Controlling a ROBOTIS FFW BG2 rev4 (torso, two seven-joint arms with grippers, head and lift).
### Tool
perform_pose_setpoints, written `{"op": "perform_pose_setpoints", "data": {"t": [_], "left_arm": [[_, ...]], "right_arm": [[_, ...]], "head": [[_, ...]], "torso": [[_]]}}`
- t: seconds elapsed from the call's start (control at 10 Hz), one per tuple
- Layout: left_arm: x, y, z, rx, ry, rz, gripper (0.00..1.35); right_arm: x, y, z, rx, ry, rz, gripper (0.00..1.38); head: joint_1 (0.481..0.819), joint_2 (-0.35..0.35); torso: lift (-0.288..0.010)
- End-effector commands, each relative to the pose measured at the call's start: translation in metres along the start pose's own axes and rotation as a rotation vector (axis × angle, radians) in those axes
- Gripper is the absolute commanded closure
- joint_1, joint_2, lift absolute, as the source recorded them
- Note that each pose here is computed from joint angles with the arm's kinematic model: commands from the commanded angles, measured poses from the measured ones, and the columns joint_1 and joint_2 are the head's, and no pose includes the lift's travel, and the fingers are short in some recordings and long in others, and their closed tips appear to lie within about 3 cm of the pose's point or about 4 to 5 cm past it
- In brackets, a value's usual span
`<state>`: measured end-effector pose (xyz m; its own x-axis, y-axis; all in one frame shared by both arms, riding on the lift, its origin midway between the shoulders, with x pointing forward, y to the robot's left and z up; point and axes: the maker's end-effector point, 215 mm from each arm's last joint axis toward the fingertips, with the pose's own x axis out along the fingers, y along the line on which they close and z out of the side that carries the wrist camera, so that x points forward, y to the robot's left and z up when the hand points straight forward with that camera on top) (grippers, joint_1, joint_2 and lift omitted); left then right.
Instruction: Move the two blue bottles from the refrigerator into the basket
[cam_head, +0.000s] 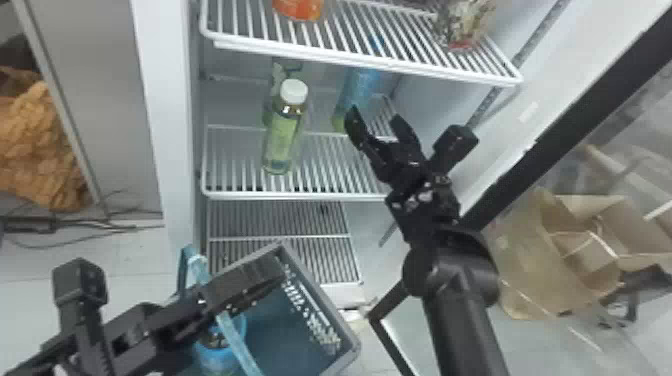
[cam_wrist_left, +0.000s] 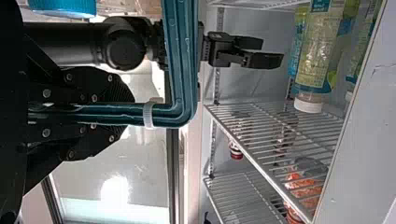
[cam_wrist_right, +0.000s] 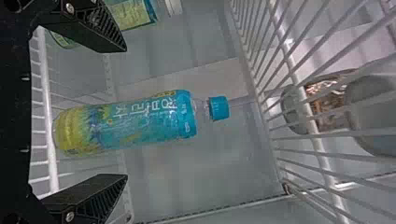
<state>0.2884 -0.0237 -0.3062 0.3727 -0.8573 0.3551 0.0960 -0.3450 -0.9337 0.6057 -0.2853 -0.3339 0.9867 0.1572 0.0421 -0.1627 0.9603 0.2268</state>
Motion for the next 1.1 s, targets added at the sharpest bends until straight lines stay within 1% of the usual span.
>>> {"op": "perform_pose_setpoints", "data": {"t": [0.0, 0.3, 0.5, 0.7, 0.9, 1.0], "left_arm": [[0.001, 0.0, 0.0, 0.002, 0.003, 0.001, 1.2], [0.001, 0.0, -0.002, -0.001, 0.007, 0.003, 1.2], [0.002, 0.001, -0.002, 0.001, 0.011, 0.005, 1.2], [0.002, 0.001, -0.002, 0.0, 0.013, 0.005, 1.2], [0.003, 0.0, -0.001, 0.005, 0.015, 0.005, 1.2], [0.003, 0.001, -0.001, 0.005, 0.015, 0.006, 1.2]], "right_arm": [[0.015, 0.0, 0.001, -0.009, 0.006, -0.004, 0.1], [0.04, 0.003, 0.0, -0.019, 0.02, -0.012, 0.1], [0.05, -0.001, -0.007, -0.036, 0.051, -0.034, 0.1], [0.06, -0.007, -0.007, -0.057, 0.067, -0.06, 0.1], [0.073, -0.003, -0.009, -0.071, 0.095, -0.055, 0.11], [0.076, -0.005, -0.012, -0.067, 0.111, -0.061, 0.16]], "head": [[0.695, -0.35], [0.695, -0.35], [0.695, -0.348], [0.695, -0.346], [0.695, -0.346], [0.695, -0.34]], "torso": [[-0.216], [-0.216], [-0.216], [-0.216], [-0.216], [-0.216]]}}
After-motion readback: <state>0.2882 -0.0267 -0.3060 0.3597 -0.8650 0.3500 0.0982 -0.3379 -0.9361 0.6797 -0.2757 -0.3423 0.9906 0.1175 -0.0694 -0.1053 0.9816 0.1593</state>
